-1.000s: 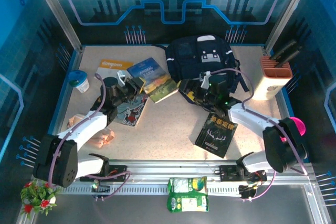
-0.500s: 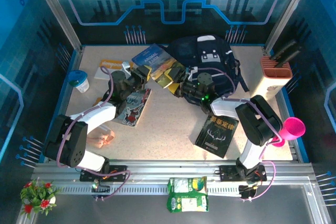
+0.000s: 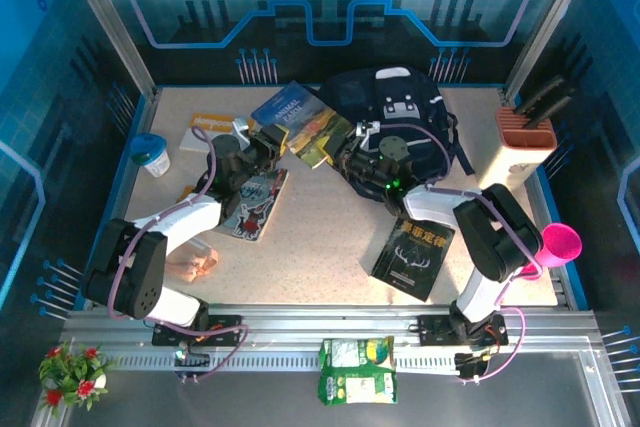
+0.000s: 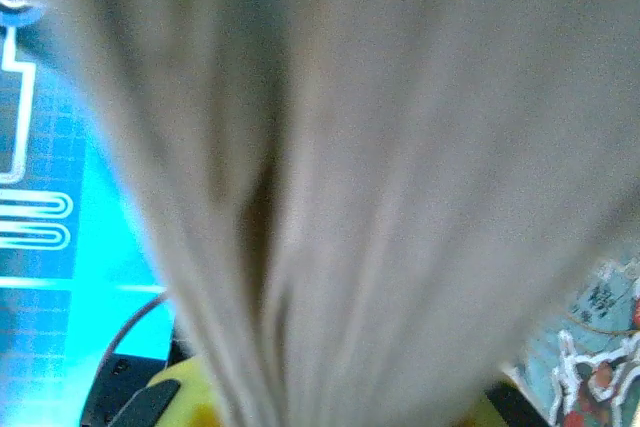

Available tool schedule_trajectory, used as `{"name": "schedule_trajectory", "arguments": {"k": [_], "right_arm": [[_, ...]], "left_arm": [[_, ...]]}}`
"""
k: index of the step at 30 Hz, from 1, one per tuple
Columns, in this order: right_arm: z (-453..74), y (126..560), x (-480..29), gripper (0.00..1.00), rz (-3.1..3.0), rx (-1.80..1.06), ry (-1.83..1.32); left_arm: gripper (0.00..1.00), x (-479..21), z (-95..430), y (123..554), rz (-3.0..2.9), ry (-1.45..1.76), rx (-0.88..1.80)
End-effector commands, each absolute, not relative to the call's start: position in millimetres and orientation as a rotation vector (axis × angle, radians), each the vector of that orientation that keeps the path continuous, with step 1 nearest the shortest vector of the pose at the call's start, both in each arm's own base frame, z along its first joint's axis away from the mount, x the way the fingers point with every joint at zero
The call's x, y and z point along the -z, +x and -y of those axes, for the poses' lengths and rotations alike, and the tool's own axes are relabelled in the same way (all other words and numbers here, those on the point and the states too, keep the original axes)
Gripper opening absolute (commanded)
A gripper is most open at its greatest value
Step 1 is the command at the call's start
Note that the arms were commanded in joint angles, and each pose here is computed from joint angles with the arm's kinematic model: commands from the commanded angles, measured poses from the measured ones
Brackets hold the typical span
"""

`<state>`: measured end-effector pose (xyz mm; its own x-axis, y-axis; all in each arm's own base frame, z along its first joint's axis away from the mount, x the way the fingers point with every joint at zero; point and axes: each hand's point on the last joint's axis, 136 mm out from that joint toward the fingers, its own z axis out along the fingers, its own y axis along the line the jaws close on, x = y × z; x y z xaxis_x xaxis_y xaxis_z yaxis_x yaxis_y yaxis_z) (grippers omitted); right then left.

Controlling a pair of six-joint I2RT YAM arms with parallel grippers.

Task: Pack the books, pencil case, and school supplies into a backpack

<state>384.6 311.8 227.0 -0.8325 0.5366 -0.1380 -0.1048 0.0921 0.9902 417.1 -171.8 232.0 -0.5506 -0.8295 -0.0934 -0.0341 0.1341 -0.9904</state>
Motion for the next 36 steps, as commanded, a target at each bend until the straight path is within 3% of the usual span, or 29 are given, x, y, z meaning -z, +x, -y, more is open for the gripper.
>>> {"name": "schedule_trajectory", "arguments": {"k": [1, 3, 6, 13, 24, 30, 36], "right_arm": [[-292, 386, -239, 0.07, -1.896, -1.604, 0.333], [-277, 384, -238, 0.06, -1.929, -1.490, 0.316], [-249, 381, -234, 0.04, -1.972, -1.340, 0.313], [-170, 368, -222, 0.01, -2.028, -1.008, 0.382], [-71, 333, -212, 0.00, -2.048, -0.738, 0.584], [-58, 320, -209, 0.00, -2.062, -0.727, 0.618], [-55, 315, -201, 0.00, -2.088, -0.733, 0.640]], "left_arm": [[0.42, -259, 166, 411, -1.668, -0.746, 1.456], [0.58, -247, 166, 409, -1.731, -0.735, 1.392], [0.71, -224, 168, 409, -1.848, -0.716, 1.300], [0.76, -182, 201, 417, -2.124, -0.584, 1.236], [0.56, -136, 295, 448, -2.437, -0.342, 1.243], [0.46, -108, 312, 468, -2.542, -0.338, 1.093], [0.44, -89, 319, 487, -2.585, -0.358, 1.040]]}}
